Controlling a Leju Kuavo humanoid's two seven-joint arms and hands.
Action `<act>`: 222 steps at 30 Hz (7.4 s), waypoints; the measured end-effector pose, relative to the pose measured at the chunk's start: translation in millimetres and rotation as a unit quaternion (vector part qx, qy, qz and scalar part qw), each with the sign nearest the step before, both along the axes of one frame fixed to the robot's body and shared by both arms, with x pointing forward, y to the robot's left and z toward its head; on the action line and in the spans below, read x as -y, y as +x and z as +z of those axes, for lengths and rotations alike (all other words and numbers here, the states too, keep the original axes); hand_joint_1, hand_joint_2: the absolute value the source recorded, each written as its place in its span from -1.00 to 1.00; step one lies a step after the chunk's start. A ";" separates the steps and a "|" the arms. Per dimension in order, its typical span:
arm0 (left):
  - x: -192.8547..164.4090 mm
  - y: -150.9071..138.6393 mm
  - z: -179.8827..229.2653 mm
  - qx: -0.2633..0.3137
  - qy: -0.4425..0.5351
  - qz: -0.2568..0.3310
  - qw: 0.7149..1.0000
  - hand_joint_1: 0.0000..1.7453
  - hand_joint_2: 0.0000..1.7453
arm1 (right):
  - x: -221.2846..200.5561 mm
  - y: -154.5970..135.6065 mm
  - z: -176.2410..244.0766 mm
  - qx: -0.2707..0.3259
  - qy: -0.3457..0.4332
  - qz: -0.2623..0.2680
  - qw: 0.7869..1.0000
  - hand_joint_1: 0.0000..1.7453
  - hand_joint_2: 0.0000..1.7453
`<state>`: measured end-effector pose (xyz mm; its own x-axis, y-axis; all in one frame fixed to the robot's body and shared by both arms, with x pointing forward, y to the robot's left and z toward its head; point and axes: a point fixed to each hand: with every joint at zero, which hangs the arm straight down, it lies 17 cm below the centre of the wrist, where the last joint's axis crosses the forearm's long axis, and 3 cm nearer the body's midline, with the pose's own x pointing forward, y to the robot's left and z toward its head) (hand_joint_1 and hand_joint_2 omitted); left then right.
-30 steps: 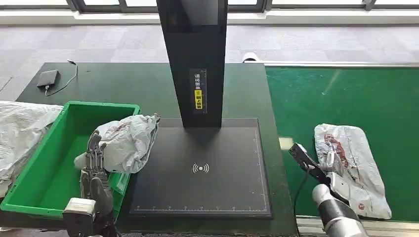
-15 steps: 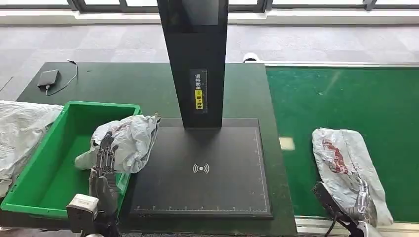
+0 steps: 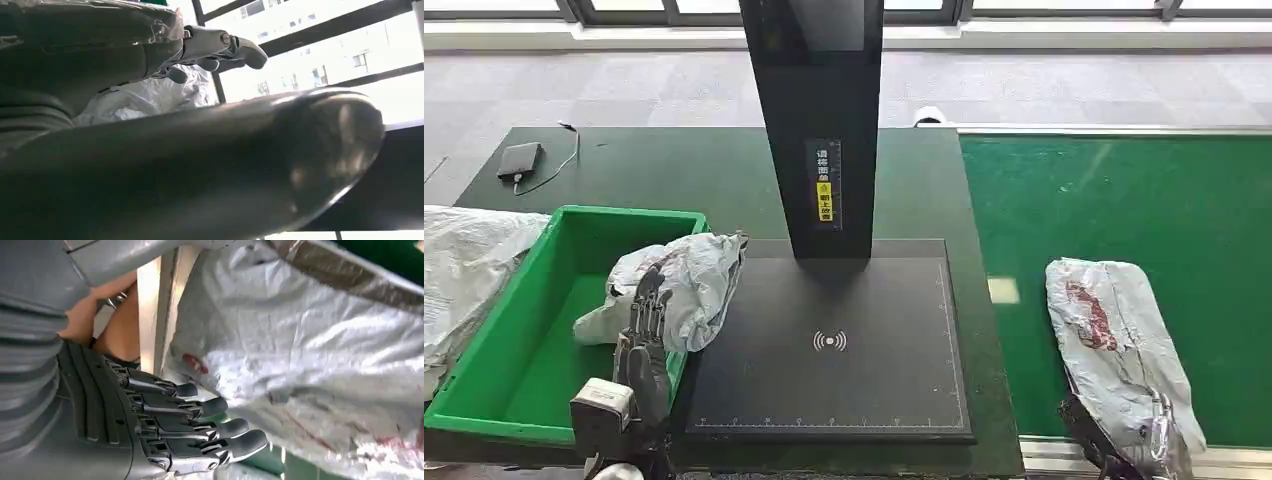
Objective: Moved the parcel from conveyor to table for the left to box.
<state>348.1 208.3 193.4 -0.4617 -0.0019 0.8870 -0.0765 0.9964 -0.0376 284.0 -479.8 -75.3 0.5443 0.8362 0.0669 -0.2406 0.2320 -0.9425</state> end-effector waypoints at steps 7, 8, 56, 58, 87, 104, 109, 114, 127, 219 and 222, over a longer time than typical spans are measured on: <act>3.4 2.7 -11.1 -0.013 0.009 -0.006 1.000 -1.00 -1.00 | -10.9 1.0 -28.6 -0.025 0.025 -0.011 0.999 -1.00 1.00; 3.7 3.1 -12.3 -0.015 0.010 -0.006 1.000 -1.00 -1.00 | -12.1 1.0 -31.1 -0.028 0.028 -0.012 0.999 -1.00 1.00; -8.8 2.5 -7.7 0.017 -0.005 0.022 1.000 -1.00 -1.00 | -147.7 -14.2 323.7 0.623 0.042 0.176 0.761 1.00 1.00; -8.5 2.2 -5.3 0.020 -0.007 0.023 1.000 -1.00 -1.00 | -168.3 -17.3 346.0 0.643 0.048 0.191 0.740 1.00 1.00; 1.1 -5.1 -16.3 0.005 0.011 0.020 1.000 -1.00 -1.00 | -326.2 104.8 109.7 0.325 0.311 0.256 0.855 0.32 1.00; -3.3 -3.8 -18.8 -0.004 -0.008 0.025 1.000 -1.00 -1.00 | -334.7 108.3 92.4 0.297 0.335 0.273 0.852 -1.00 1.00; -3.2 -3.7 -18.9 -0.004 -0.008 0.024 1.000 -1.00 -1.00 | -334.4 107.0 92.3 0.297 0.335 0.273 0.852 -1.00 1.00; -3.6 -3.8 -18.7 -0.004 -0.015 0.023 1.000 -1.00 -1.00 | -334.2 106.2 94.1 0.299 0.337 0.273 0.850 -1.00 1.00; -6.8 -5.1 -13.2 0.015 -0.039 0.031 0.999 -1.00 -1.00 | -351.9 58.4 187.3 0.399 0.421 0.321 0.749 -1.00 1.00; 249.3 14.7 -166.8 -0.057 0.515 -0.182 0.836 1.00 1.00 | -417.3 42.2 288.1 0.403 0.502 0.455 0.615 -1.00 1.00; 245.8 21.2 -146.6 -0.036 0.504 -0.153 0.849 1.00 1.00 | -414.9 44.5 287.9 0.403 0.501 0.452 0.618 -1.00 1.00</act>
<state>369.3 -37.5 46.7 -0.5225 -0.6659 0.5326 0.2266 0.4937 0.8396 328.5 -64.9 212.6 -0.6633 0.0936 0.7425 -0.2437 0.9110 -0.3326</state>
